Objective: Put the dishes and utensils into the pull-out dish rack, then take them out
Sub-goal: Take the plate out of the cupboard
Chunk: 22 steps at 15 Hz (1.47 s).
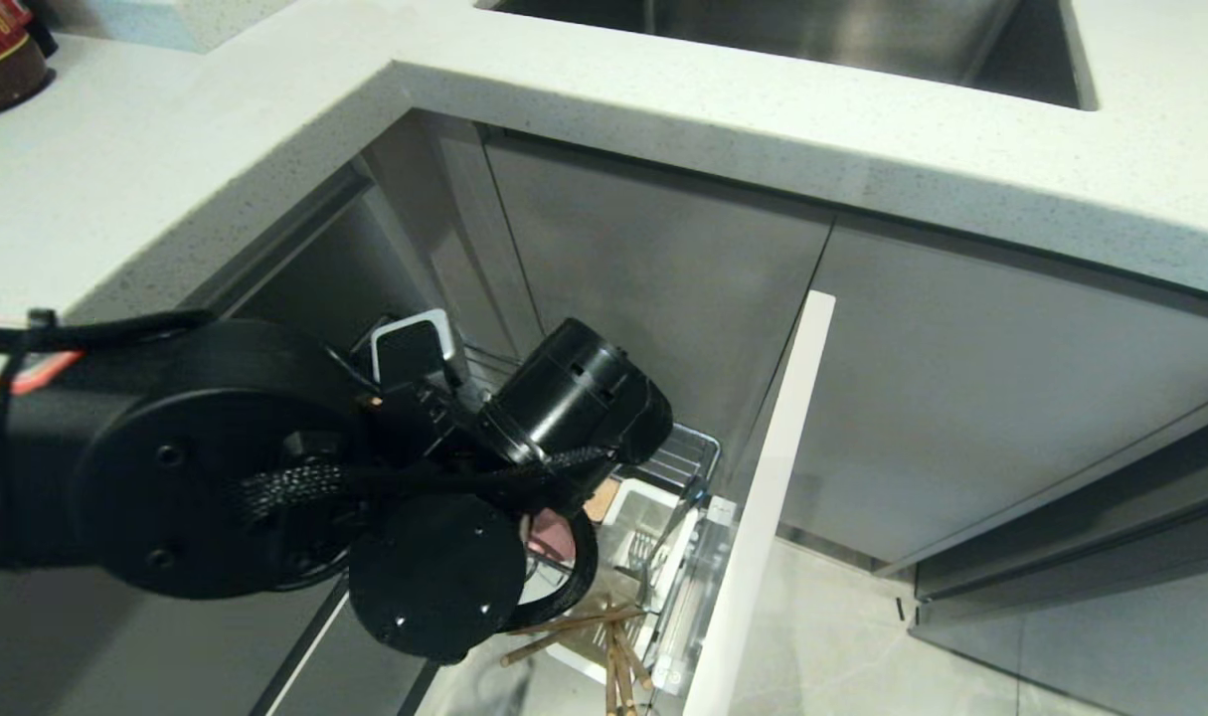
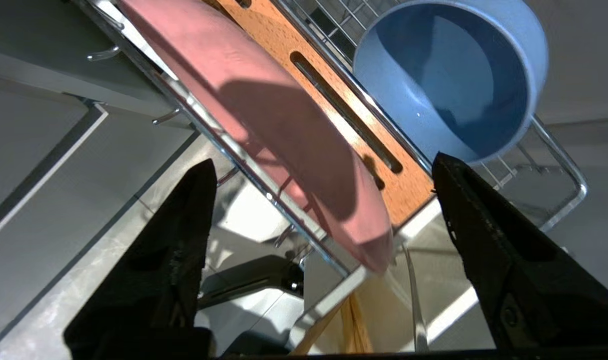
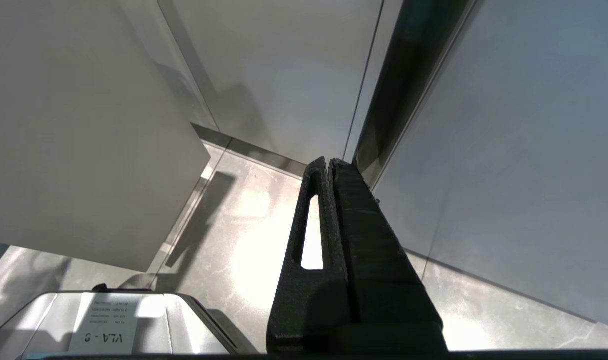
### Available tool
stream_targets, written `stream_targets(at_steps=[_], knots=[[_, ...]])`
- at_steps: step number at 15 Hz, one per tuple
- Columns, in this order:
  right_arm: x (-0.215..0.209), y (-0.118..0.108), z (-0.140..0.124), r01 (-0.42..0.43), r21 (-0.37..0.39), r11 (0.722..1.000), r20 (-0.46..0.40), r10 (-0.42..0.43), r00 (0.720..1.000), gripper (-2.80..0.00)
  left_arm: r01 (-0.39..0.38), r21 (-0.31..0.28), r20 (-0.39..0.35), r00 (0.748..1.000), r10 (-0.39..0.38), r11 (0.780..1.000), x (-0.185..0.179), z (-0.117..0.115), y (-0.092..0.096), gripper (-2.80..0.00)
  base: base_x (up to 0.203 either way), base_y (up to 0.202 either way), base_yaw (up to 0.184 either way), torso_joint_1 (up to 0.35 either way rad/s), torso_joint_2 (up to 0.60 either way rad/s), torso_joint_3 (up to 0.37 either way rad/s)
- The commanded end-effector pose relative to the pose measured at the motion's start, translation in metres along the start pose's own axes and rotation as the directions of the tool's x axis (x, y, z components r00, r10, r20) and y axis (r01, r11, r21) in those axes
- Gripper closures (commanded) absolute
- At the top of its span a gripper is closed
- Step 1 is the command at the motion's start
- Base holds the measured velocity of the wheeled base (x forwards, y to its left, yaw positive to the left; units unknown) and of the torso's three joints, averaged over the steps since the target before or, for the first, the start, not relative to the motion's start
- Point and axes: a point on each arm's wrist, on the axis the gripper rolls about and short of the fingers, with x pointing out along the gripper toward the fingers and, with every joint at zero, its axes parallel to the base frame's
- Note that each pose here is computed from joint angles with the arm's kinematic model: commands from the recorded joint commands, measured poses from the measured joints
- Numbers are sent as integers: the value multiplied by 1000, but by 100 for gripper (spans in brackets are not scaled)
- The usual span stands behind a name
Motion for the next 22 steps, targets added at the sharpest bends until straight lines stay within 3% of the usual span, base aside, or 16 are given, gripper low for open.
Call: stream_targets(at_steps=[1,9,10,22], knots=[[0,0,0,0,-1,1000,-1,0,1000,0,-18,-7,8,1000,18,1000,11,-7,-6,-280,0,0,0,0,0,0],[0,0,0,1,-1,1000,0,-1,1000,0,-24,-42,28,999,26,999,23,-4,-8,-280,0,0,0,0,0,0],[0,0,0,-1,-1,1000,-1,1,1000,0,-24,-40,28,999,25,999,23,-4,-8,0,0,0,0,0,0,0],[0,0,0,0,-1,1000,-1,0,1000,0,13,-52,33,999,-11,999,10,2,-6,0,0,0,0,0,0,0]])
